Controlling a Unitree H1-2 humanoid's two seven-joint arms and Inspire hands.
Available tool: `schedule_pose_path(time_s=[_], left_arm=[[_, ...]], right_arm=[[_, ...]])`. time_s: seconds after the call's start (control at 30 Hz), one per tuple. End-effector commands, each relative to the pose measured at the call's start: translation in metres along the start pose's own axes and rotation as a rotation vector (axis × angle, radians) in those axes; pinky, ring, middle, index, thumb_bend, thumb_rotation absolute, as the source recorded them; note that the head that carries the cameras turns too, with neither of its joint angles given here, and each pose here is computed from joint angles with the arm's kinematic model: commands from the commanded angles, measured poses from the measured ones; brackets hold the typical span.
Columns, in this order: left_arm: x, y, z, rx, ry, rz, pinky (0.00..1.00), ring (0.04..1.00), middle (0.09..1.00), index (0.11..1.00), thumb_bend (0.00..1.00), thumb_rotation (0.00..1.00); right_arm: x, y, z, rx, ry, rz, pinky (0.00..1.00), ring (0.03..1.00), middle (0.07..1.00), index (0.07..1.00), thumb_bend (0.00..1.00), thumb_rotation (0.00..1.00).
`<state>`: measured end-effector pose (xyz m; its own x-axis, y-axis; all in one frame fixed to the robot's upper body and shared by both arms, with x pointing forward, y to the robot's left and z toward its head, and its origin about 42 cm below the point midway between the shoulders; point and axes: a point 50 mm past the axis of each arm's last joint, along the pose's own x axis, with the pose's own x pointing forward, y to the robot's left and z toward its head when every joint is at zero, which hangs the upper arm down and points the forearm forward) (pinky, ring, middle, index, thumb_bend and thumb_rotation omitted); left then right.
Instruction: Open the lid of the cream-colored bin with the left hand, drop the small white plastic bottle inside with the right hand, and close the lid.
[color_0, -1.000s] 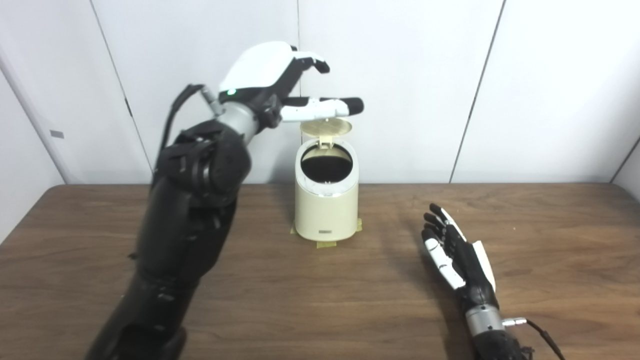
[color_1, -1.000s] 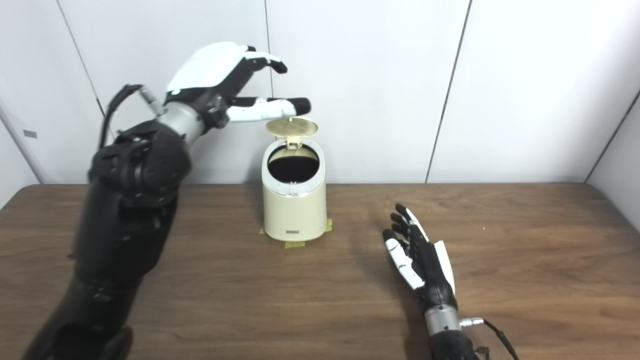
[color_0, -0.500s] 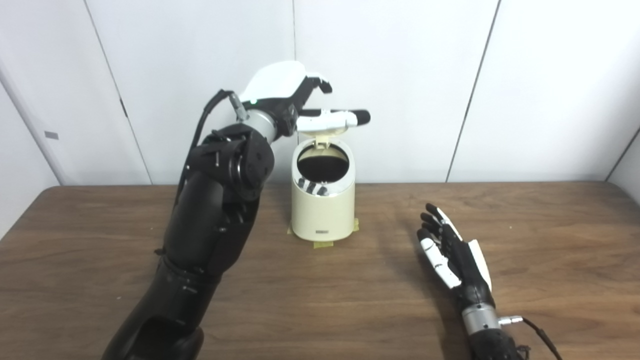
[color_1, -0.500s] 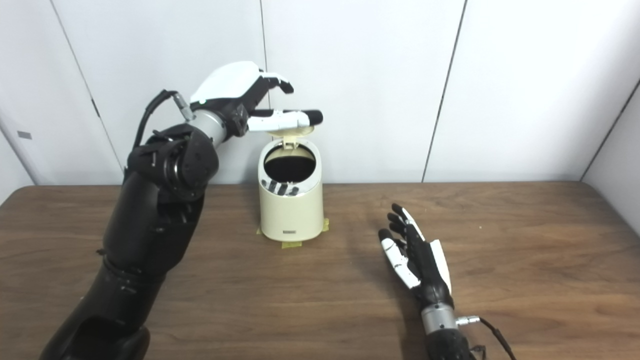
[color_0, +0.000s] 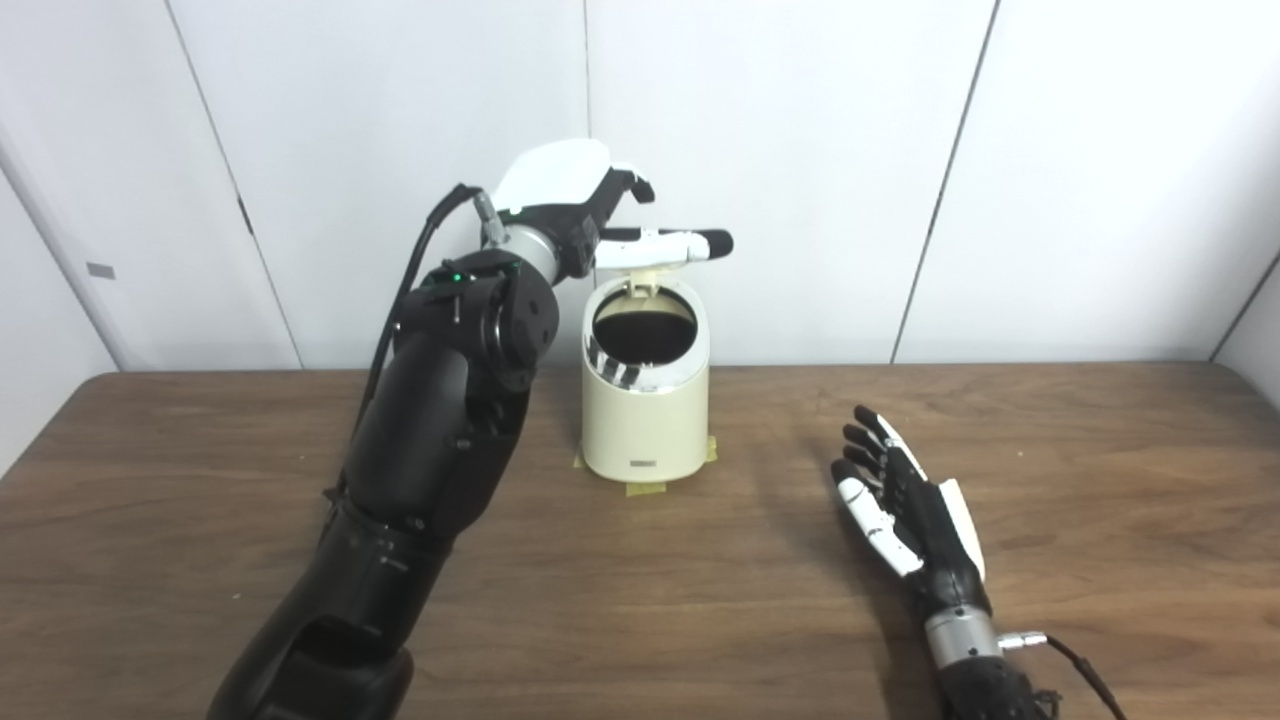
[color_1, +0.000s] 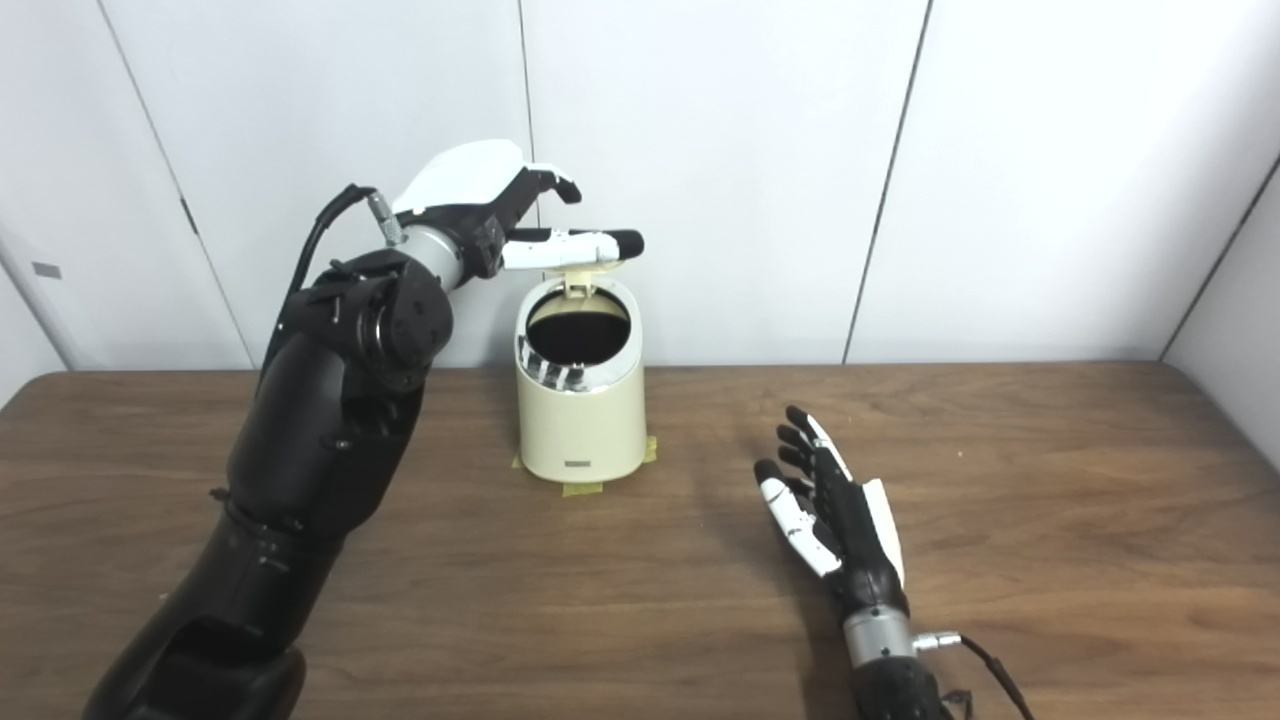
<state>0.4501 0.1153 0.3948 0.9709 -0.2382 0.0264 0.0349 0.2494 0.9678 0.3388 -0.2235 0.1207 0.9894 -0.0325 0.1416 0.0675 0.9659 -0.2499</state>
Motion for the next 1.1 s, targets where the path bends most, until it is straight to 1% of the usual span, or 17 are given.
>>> schedule_pose_path(time_s=[0.0, 0.07, 0.2, 0.3, 0.43, 0.5, 0.63, 0.67, 0.7, 0.8, 1.07], left_arm=[[0.002, 0.029, 0.013, 0.021, -0.028, 0.085, 1.0, 1.0, 0.929, 0.842, 0.95, 1.0], [0.003, 0.028, 0.013, 0.03, -0.032, 0.077, 1.0, 1.0, 0.917, 0.835, 0.93, 1.0], [0.004, 0.026, 0.013, 0.036, -0.042, 0.062, 1.0, 1.0, 0.913, 0.846, 0.95, 1.0], [0.004, 0.024, 0.013, 0.039, -0.049, 0.056, 1.0, 0.992, 0.906, 0.849, 0.94, 1.0], [0.001, 0.021, 0.016, 0.063, -0.042, 0.054, 1.0, 0.993, 0.917, 0.866, 0.97, 1.0], [-0.001, 0.017, 0.018, 0.079, -0.043, 0.061, 1.0, 0.996, 0.918, 0.857, 0.99, 1.0], [-0.003, 0.007, 0.019, 0.124, -0.042, 0.055, 1.0, 1.0, 0.935, 0.851, 1.0, 1.0], [-0.003, 0.005, 0.018, 0.123, -0.042, 0.049, 1.0, 1.0, 0.925, 0.838, 1.0, 1.0], [-0.003, 0.002, 0.018, 0.118, -0.04, 0.039, 1.0, 0.963, 0.886, 0.839, 1.0, 1.0], [-0.004, -0.006, 0.015, 0.13, -0.026, 0.018, 1.0, 0.988, 0.932, 0.851, 1.0, 1.0], [-0.008, -0.018, 0.01, 0.142, -0.018, -0.007, 1.0, 0.997, 0.954, 0.852, 1.0, 1.0]], right_arm=[[0.002, 0.005, 0.003, 0.007, -0.03, -0.003, 0.75, 0.852, 0.872, 0.894, 0.15, 0.61], [0.003, 0.005, 0.002, 0.009, -0.03, -0.003, 0.75, 0.852, 0.872, 0.896, 0.15, 0.61], [0.003, 0.005, 0.002, 0.024, -0.024, -0.004, 0.75, 0.851, 0.873, 0.897, 0.16, 0.61], [0.003, 0.005, 0.002, 0.023, -0.026, -0.003, 0.75, 0.849, 0.871, 0.895, 0.16, 0.59], [0.003, 0.005, 0.002, 0.017, -0.023, -0.001, 0.75, 0.85, 0.872, 0.897, 0.16, 0.6], [0.003, 0.005, 0.002, 0.018, -0.025, -0.002, 0.75, 0.849, 0.87, 0.896, 0.16, 0.6], [0.003, 0.006, 0.002, 0.018, -0.024, -0.003, 0.75, 0.849, 0.87, 0.895, 0.16, 0.6], [0.003, 0.006, 0.002, 0.018, -0.026, -0.003, 0.75, 0.849, 0.871, 0.895, 0.16, 0.6], [0.003, 0.006, 0.002, 0.021, -0.028, -0.002, 0.75, 0.849, 0.871, 0.896, 0.16, 0.6], [0.003, 0.006, 0.002, 0.022, -0.026, -0.001, 0.75, 0.85, 0.873, 0.898, 0.16, 0.59], [0.003, 0.005, 0.003, 0.017, -0.024, 0.0, 0.76, 0.852, 0.875, 0.899, 0.16, 0.6]])
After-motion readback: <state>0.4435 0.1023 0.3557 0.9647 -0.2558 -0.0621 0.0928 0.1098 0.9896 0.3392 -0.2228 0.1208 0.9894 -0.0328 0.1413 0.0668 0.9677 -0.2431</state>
